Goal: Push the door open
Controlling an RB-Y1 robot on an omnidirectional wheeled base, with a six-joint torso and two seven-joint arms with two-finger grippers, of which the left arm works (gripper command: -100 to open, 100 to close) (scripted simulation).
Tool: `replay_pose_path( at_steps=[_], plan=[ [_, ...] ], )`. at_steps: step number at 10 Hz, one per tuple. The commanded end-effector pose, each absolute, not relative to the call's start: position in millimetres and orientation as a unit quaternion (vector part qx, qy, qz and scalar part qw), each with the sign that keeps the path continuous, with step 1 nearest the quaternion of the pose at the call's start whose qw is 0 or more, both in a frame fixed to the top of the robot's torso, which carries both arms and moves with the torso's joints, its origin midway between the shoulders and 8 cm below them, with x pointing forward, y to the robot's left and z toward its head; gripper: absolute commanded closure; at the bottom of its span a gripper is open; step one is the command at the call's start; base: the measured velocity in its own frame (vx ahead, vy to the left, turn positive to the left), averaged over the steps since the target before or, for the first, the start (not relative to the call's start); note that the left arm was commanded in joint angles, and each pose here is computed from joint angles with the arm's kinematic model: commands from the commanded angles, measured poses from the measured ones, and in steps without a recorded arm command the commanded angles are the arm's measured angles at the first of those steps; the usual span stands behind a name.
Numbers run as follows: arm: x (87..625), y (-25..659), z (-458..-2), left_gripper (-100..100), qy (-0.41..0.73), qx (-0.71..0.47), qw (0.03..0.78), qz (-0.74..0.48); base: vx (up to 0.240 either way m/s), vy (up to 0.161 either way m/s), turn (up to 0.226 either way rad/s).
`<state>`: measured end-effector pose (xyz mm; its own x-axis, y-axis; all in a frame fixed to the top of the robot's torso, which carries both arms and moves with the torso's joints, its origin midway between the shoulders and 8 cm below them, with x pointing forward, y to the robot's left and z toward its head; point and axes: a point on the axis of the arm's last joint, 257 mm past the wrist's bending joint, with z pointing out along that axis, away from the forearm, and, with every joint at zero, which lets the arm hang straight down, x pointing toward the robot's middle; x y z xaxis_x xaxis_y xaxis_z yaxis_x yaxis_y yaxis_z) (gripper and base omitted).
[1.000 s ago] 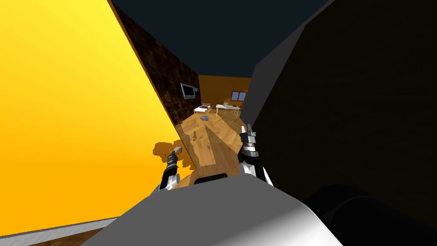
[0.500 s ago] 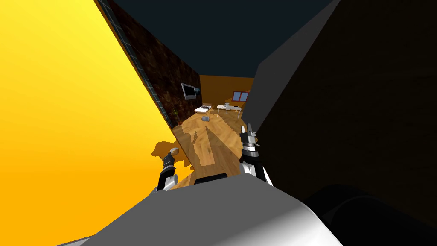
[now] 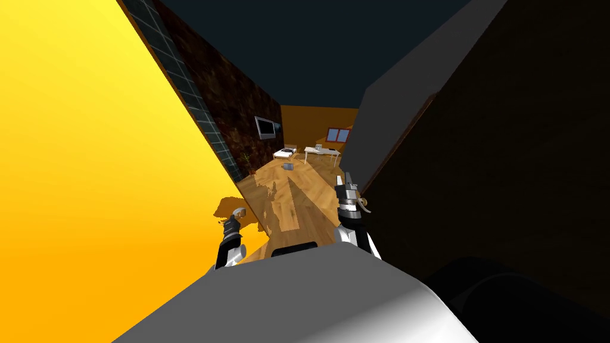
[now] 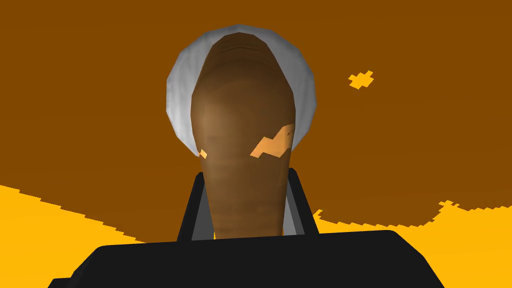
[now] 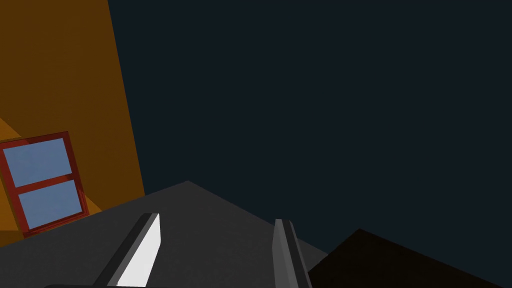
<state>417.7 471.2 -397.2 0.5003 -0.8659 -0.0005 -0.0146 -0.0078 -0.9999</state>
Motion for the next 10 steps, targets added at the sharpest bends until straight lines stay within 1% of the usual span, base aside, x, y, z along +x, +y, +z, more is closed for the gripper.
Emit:
replay_pose_path(
  at_steps=[1, 4, 7, 10],
  plan=[
    [415.5, 482.2, -392.2, 100, 0.347, -0.617, 0.616, -0.346, 0.211, -0.003, 0.046],
    [404.3, 499.8, -391.9, 100, 0.331, -0.625, 0.624, -0.331, 0.195, -0.001, 0.041],
    [392.6, 516.6, -391.7, 100, 0.316, -0.633, 0.632, -0.316, 0.198, 0.034, 0.034],
    [382.5, 530.2, -391.4, 100, 0.303, -0.639, 0.639, -0.303, 0.189, -0.002, 0.046]
  ],
)
